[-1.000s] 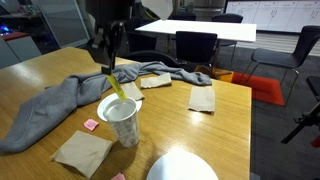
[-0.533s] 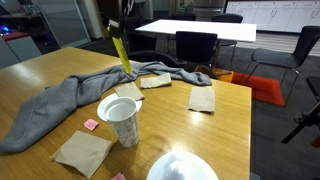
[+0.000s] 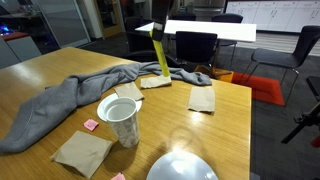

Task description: Take the marker out of the cup and put it on the table

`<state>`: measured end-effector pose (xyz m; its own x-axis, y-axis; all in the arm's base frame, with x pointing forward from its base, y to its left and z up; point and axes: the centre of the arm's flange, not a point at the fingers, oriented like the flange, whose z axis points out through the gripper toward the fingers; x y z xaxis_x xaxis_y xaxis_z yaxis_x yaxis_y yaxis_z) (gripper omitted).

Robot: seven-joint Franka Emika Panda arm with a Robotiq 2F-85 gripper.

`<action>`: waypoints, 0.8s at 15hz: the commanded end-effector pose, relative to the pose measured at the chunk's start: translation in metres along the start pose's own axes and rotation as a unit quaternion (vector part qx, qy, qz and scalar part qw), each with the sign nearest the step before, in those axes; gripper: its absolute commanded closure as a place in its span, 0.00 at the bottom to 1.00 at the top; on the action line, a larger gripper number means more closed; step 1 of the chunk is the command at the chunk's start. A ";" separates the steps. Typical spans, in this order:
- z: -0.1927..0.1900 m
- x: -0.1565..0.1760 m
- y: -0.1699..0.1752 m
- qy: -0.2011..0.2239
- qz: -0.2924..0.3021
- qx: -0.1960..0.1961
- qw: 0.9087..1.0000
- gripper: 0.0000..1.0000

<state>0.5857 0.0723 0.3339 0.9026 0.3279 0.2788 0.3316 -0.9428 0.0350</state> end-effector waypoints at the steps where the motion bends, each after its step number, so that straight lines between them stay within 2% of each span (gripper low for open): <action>1: 0.006 -0.029 0.012 -0.039 0.034 0.022 0.998 0.95; 6: 0.046 -0.056 0.015 -0.106 0.087 0.058 0.989 0.95; 9: 0.078 -0.067 0.015 -0.151 0.118 0.074 0.979 0.95; 12: 0.115 -0.075 0.015 -0.195 0.150 0.071 0.967 0.95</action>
<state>0.5438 0.0402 0.2301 0.9902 0.1311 -0.0479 0.1243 -0.9845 -0.1236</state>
